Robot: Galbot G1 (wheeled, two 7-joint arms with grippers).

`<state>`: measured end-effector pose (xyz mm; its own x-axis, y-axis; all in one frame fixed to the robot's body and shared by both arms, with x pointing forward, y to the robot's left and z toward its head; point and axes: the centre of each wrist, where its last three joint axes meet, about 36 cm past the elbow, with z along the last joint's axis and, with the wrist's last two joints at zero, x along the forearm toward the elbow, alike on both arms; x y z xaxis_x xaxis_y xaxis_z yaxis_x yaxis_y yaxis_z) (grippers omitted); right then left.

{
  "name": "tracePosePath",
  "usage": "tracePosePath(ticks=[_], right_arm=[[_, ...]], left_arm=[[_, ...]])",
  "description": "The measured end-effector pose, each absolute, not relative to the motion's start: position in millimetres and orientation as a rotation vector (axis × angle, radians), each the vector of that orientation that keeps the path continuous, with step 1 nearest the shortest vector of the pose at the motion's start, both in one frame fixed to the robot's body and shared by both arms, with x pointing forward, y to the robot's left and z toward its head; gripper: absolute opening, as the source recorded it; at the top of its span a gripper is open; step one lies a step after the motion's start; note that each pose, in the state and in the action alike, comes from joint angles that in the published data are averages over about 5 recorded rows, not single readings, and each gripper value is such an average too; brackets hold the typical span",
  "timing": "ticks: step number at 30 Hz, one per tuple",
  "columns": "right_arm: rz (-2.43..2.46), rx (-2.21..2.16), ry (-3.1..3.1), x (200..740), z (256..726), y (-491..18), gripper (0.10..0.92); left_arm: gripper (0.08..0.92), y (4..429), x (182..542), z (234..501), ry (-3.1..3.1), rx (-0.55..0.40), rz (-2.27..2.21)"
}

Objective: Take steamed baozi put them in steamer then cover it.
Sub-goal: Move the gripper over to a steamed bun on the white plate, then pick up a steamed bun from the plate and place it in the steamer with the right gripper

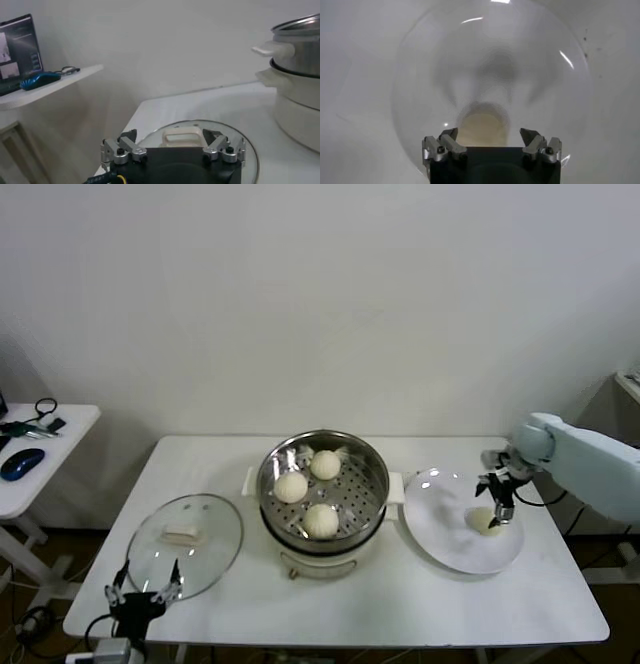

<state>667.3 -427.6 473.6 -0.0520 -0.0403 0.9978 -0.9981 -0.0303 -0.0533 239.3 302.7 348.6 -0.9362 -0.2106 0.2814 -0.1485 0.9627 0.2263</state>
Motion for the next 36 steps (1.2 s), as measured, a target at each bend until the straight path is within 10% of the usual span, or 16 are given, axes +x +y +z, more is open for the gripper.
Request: tracePosePath(ticks=[23, 36], right_arm=[[1.241, 1.207, -1.274, 662.7, 463.8, -441.7, 0.692], [1.373, 1.283, -1.34, 678.0, 594.4, -372.0, 0.696]], left_arm=[[0.823, 300.8, 239.3, 349.7, -2.814, 0.263, -0.289], [0.823, 296.5, 245.9, 348.3, -2.826, 0.242, -0.284]])
